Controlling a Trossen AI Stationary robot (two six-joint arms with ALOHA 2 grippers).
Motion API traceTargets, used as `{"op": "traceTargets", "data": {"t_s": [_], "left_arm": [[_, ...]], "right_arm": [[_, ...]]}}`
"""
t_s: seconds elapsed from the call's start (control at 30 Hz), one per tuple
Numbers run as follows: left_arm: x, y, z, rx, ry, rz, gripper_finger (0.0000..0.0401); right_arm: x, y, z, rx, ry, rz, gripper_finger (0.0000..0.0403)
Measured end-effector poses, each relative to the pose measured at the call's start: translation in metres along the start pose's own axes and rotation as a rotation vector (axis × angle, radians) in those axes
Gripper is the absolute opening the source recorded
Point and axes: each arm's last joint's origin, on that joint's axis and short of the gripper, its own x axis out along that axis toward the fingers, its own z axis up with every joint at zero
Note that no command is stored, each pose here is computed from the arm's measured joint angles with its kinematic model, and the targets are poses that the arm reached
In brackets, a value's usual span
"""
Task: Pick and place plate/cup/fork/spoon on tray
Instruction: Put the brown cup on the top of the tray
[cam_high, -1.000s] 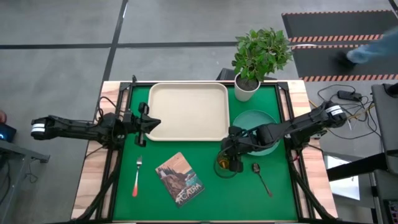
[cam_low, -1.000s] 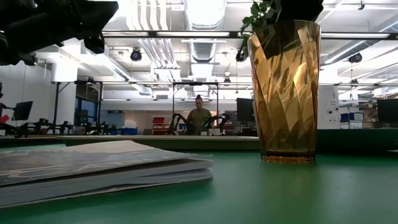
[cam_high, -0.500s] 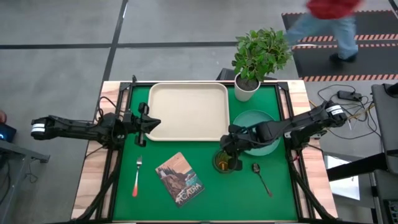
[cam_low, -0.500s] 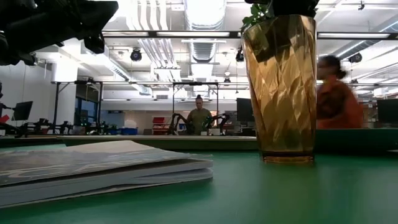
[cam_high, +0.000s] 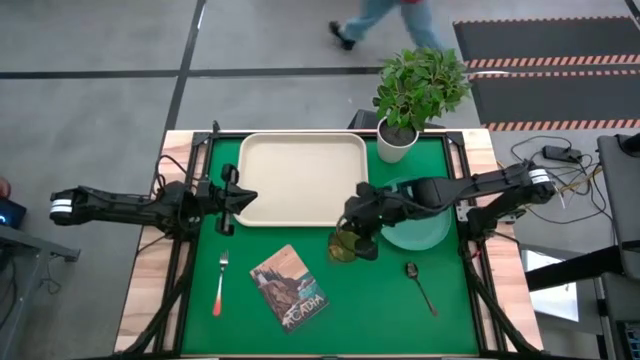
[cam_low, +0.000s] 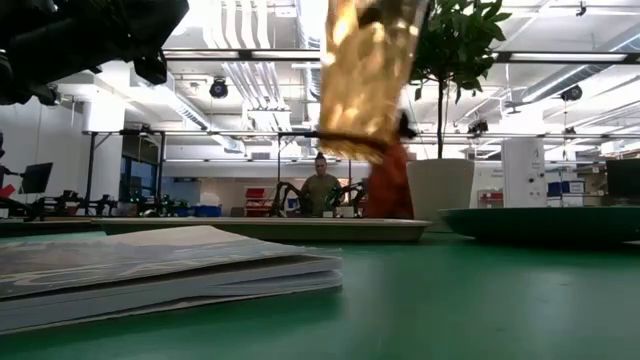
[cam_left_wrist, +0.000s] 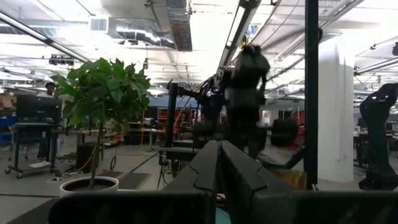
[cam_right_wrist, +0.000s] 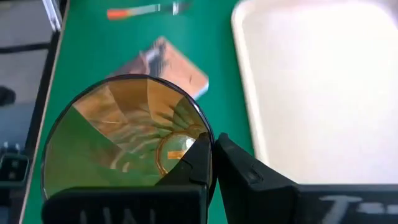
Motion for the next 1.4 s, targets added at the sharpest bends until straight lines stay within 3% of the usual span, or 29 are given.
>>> {"op": "traceTargets", "data": {"t_s": [0.17,0.33,0.53,0.8,1.17,1.4], "left_arm": [[0.0,0.0,0.001,0.0,-0.006,0.0,0.0],[-0.001,0.0,0.002,0.001,-0.016,-0.001,0.0],[-0.002,-0.001,0.005,0.003,-0.035,-0.002,0.0],[-0.005,-0.001,0.007,0.004,-0.053,-0.004,0.0],[-0.008,-0.001,0.008,0.005,-0.067,-0.005,0.0],[-0.008,-0.001,0.007,0.004,-0.064,-0.006,0.0]], "right_arm": [[0.006,-0.002,0.03,-0.09,-0.051,-0.01,0.0009],[0.023,-0.014,0.058,-0.167,-0.008,-0.043,0.0009],[0.039,-0.05,0.094,-0.161,0.008,-0.119,0.0009],[0.047,-0.118,0.125,-0.053,-0.015,-0.228,0.0009],[0.058,-0.208,0.113,0.074,0.033,-0.344,0.0009],[0.07,-0.249,0.097,0.139,0.093,-0.383,0.0009]]}}
